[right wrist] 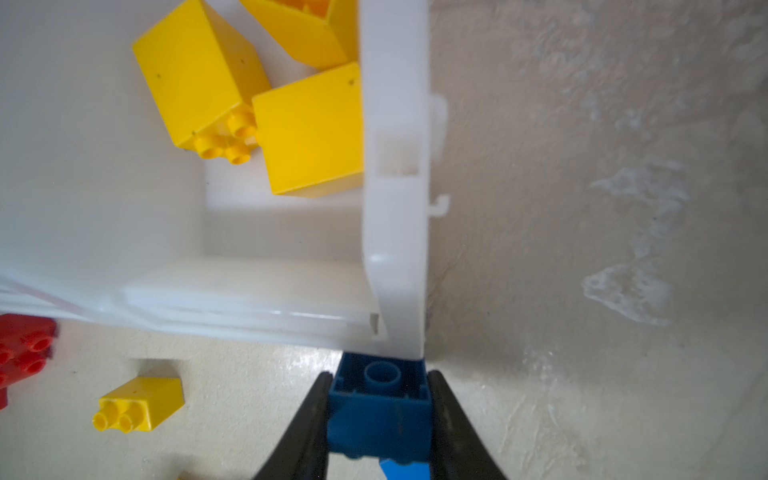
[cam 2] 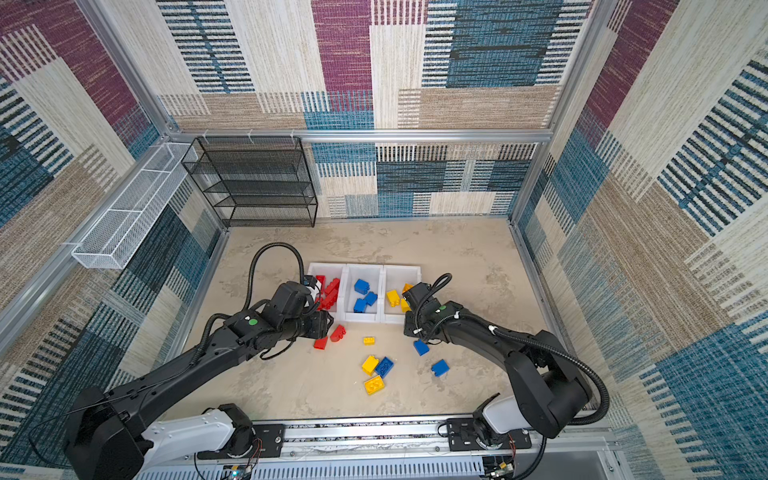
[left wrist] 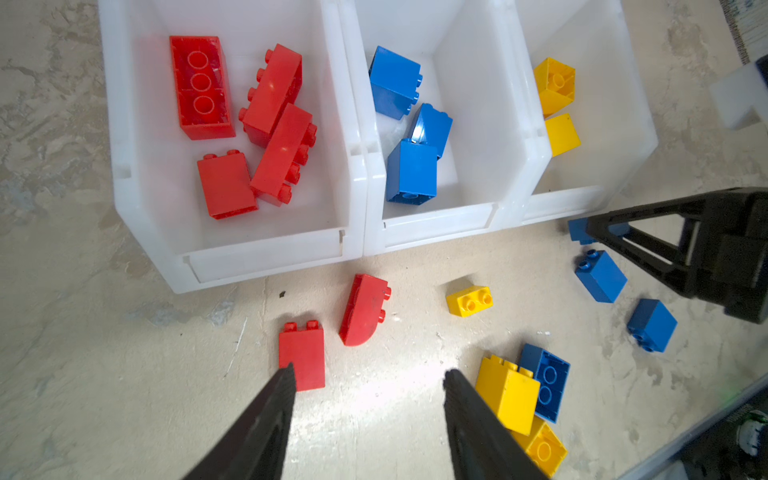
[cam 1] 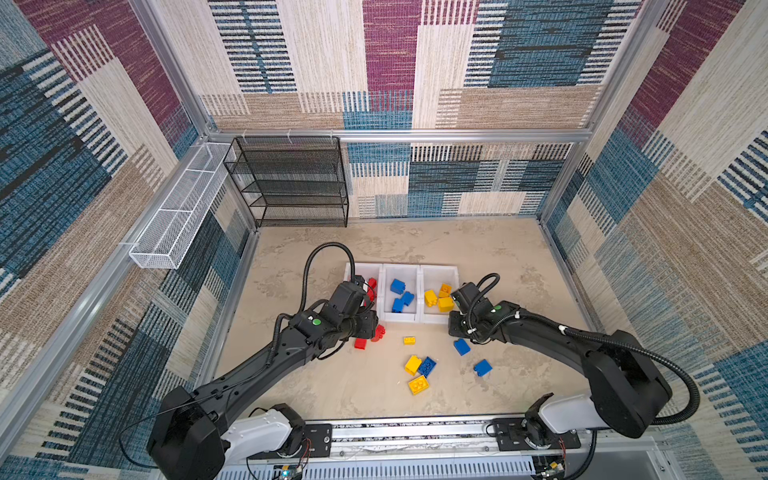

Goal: Sort the legos into containers by color
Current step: 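Grasp a blue brick beside the bin with the right gripper while the left gripper withdraws, then carry the blue brick with the right gripper into the middle compartment and release, then grasp a red brick near the bin with the left gripper while the right gripper withdraws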

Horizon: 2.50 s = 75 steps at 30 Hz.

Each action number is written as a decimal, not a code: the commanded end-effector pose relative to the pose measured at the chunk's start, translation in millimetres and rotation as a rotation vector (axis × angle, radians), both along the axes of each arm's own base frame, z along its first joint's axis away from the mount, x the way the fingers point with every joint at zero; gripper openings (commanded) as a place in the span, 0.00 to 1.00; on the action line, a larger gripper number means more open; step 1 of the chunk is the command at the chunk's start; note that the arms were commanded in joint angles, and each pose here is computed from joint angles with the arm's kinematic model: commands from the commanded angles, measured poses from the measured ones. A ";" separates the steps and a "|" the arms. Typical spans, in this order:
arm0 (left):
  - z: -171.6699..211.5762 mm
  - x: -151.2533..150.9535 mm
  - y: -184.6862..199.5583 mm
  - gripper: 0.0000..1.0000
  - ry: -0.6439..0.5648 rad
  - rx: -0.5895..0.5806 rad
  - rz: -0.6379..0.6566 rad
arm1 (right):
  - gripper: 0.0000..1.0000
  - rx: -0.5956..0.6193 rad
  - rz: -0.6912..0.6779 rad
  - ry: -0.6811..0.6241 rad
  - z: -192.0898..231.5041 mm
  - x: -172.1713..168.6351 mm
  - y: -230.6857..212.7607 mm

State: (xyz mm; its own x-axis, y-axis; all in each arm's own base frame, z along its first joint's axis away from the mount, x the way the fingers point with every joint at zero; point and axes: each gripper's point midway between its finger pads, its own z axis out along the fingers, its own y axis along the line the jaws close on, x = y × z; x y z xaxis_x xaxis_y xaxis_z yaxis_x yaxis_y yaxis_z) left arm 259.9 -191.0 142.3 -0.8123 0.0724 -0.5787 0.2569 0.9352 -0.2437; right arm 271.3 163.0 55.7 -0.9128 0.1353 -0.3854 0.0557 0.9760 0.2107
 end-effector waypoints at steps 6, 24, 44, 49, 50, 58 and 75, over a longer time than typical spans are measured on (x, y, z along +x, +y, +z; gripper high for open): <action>4.2 1.5 6.0 0.61 -0.015 -0.001 0.041 | 0.27 0.016 -0.022 -0.076 43.5 7.1 -2.1; -1.3 -11.0 21.1 0.61 -0.019 -0.004 0.070 | 0.26 0.068 0.263 -0.239 105.8 108.8 132.5; -8.0 -20.7 27.2 0.61 0.006 -0.009 0.085 | 0.63 0.044 0.308 -0.182 67.0 128.6 159.0; -9.7 -21.8 25.1 0.61 0.014 -0.017 0.077 | 0.66 0.044 0.305 -0.188 73.9 124.0 155.1; -10.6 -21.5 24.4 0.61 0.015 -0.017 0.073 | 0.67 0.045 0.304 -0.190 76.4 123.1 153.6; -16.8 -17.7 13.1 0.61 0.030 -0.012 0.019 | 0.67 0.068 0.274 -0.221 98.2 108.3 138.7; -67.0 10.0 -29.8 0.57 0.169 0.155 -0.241 | 0.67 0.084 0.124 -0.253 116.8 60.8 73.7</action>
